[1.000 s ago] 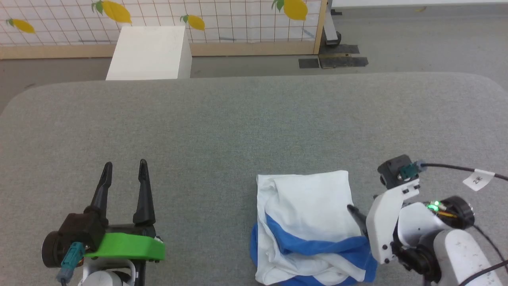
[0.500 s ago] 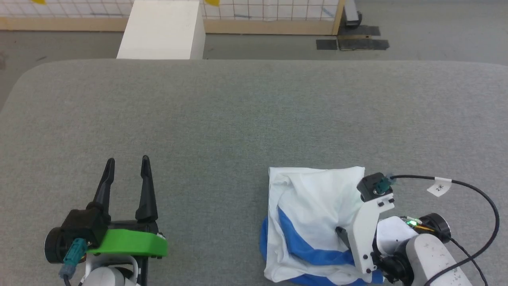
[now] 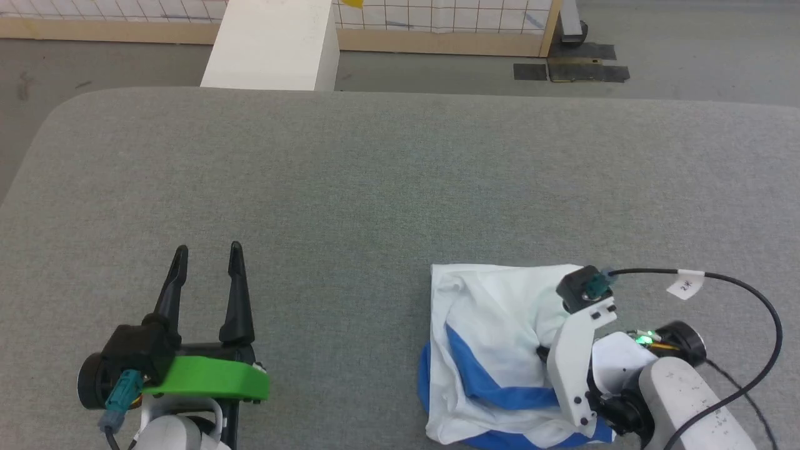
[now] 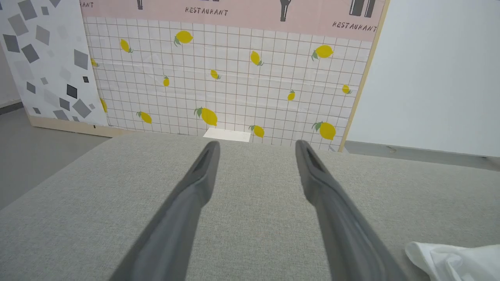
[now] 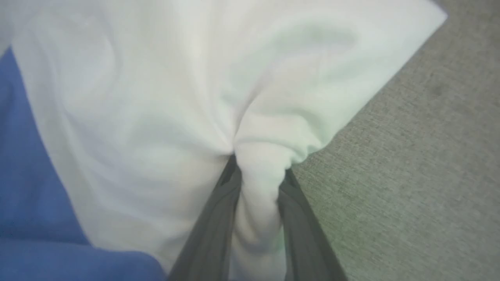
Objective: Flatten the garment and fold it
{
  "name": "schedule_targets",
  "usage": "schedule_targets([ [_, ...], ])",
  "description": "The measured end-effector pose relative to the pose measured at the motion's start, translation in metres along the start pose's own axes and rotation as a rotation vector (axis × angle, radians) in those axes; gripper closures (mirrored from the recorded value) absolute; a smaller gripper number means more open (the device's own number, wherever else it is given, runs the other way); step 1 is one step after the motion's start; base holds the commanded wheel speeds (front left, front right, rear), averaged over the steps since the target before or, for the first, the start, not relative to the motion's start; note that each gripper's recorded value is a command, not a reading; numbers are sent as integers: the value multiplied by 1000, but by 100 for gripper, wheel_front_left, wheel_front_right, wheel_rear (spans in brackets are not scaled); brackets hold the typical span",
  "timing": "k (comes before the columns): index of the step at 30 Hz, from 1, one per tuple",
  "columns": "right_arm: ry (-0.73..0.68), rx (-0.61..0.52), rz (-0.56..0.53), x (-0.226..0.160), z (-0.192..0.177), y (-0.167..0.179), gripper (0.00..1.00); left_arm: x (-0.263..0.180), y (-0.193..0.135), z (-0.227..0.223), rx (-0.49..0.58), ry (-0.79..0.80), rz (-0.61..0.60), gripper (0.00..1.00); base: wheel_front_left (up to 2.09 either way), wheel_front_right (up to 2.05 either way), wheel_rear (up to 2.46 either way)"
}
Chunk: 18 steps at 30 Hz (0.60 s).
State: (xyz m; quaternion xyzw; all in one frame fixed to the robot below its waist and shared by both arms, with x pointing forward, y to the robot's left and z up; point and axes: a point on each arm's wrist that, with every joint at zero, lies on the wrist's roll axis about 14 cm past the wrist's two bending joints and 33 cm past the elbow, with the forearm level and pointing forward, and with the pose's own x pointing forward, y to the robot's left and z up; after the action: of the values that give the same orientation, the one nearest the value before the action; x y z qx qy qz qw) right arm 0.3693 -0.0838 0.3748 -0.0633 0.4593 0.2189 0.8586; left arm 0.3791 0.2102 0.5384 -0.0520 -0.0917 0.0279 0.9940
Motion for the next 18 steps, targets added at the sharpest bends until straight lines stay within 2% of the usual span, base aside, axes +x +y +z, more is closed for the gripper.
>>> schedule_targets([
  [5,-31,-153,-35,-22,11,-17,100,5,-10,4,-14,-17,-29,0,0,0,0],
  [8,-9,-201,-125,-45,12,-56,100,12,-25,4,-30,-25,-70,0,0,0,0],
  [12,6,-223,-252,-75,13,-108,100,30,-51,7,-46,-49,-148,0,0,0,0],
  [18,43,-171,-436,-115,-4,-184,100,62,-102,1,-47,-64,-298,0,0,0,0],
])
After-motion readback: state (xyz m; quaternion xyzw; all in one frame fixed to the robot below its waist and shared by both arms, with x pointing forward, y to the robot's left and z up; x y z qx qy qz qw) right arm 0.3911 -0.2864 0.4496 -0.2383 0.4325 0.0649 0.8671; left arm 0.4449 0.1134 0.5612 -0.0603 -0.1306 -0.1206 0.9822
